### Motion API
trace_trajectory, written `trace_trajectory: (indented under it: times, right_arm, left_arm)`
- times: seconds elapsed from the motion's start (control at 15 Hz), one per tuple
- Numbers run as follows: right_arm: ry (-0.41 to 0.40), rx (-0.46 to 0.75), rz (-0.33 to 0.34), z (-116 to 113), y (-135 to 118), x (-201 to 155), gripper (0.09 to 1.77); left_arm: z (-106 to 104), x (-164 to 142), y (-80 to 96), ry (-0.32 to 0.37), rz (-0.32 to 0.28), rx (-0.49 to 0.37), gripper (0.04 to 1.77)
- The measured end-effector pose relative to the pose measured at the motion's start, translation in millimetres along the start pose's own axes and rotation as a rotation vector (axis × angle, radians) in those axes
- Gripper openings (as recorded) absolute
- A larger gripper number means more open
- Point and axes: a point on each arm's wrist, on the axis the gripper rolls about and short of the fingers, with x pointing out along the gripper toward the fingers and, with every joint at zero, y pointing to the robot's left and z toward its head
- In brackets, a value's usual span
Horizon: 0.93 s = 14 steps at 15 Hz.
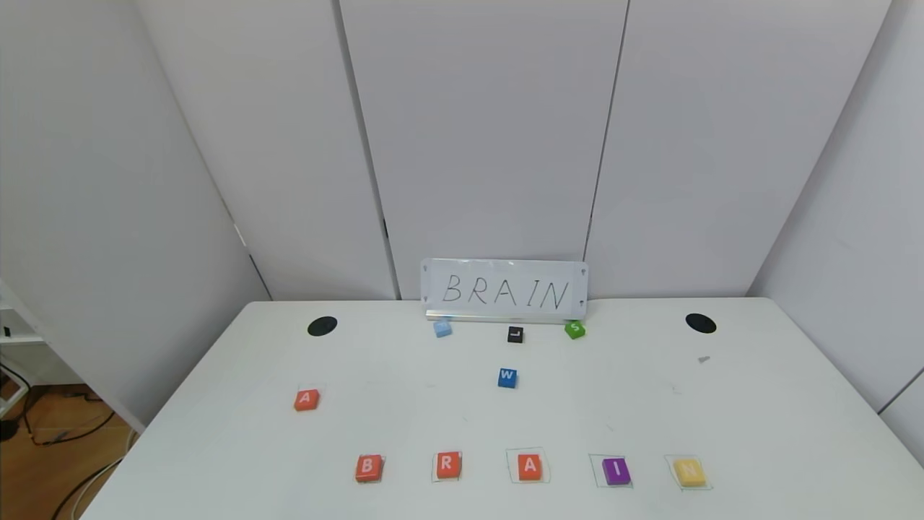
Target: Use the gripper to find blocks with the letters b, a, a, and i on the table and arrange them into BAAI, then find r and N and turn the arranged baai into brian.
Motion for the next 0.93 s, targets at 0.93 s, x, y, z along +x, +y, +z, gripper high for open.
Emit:
trace_trajectory:
  times: [0.93]
  right_arm:
    - [-0.320,-0.040,-0.005,-22,-1,-91,1.71]
  left_arm:
    - [-53,-116,-21.2,-0.289,-0.031,0.122,1.72]
